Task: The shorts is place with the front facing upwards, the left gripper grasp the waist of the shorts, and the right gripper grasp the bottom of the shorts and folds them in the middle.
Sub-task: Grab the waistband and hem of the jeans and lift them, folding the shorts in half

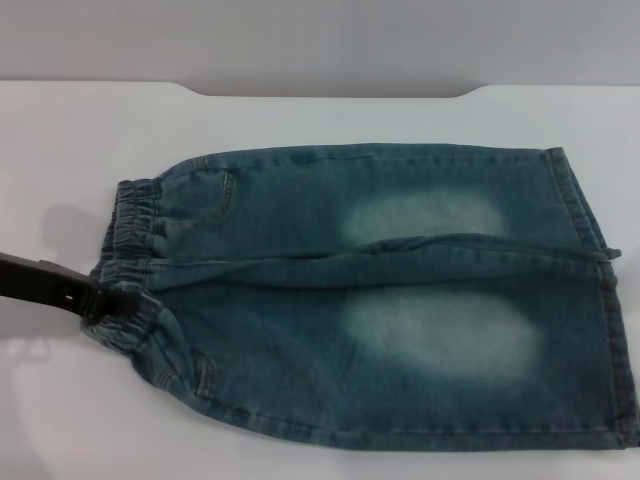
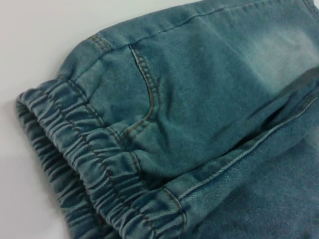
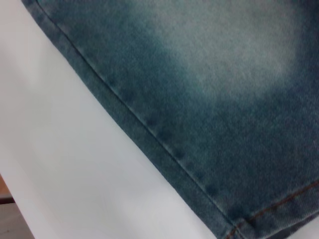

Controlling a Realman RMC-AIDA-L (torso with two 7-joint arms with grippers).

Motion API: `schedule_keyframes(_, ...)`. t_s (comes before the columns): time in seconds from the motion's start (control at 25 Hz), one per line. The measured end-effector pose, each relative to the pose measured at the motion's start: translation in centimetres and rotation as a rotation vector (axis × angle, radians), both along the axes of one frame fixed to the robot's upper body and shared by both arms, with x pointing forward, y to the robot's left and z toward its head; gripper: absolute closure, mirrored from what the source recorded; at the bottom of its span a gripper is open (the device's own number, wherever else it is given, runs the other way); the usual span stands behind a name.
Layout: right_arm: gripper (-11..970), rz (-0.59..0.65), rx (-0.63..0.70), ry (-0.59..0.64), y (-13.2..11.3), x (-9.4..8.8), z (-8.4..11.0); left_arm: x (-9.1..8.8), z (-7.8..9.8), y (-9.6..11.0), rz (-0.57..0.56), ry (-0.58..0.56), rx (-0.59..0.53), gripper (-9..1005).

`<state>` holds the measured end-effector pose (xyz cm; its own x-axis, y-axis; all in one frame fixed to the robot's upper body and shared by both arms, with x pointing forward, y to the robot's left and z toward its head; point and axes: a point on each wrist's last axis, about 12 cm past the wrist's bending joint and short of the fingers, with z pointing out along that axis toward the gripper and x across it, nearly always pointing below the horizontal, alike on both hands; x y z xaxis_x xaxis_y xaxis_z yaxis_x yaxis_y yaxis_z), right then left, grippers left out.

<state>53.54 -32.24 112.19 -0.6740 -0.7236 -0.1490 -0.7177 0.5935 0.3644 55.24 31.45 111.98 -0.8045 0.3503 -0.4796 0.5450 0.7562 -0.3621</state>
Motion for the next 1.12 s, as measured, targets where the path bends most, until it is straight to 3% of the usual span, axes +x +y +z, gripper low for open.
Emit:
schedule_keyframes(0.56,473,0.027,0.005,-0.014,1.0,0.5,0.1,0.2,0.1,-0.1,-0.005,-0.002,0.012,922)
schedule_keyframes(1.12,474,0.018,-0.001,-0.003,0.5,0.1,0.0,0.2,0.0,0.0,-0.002,-0.003,0.022,918)
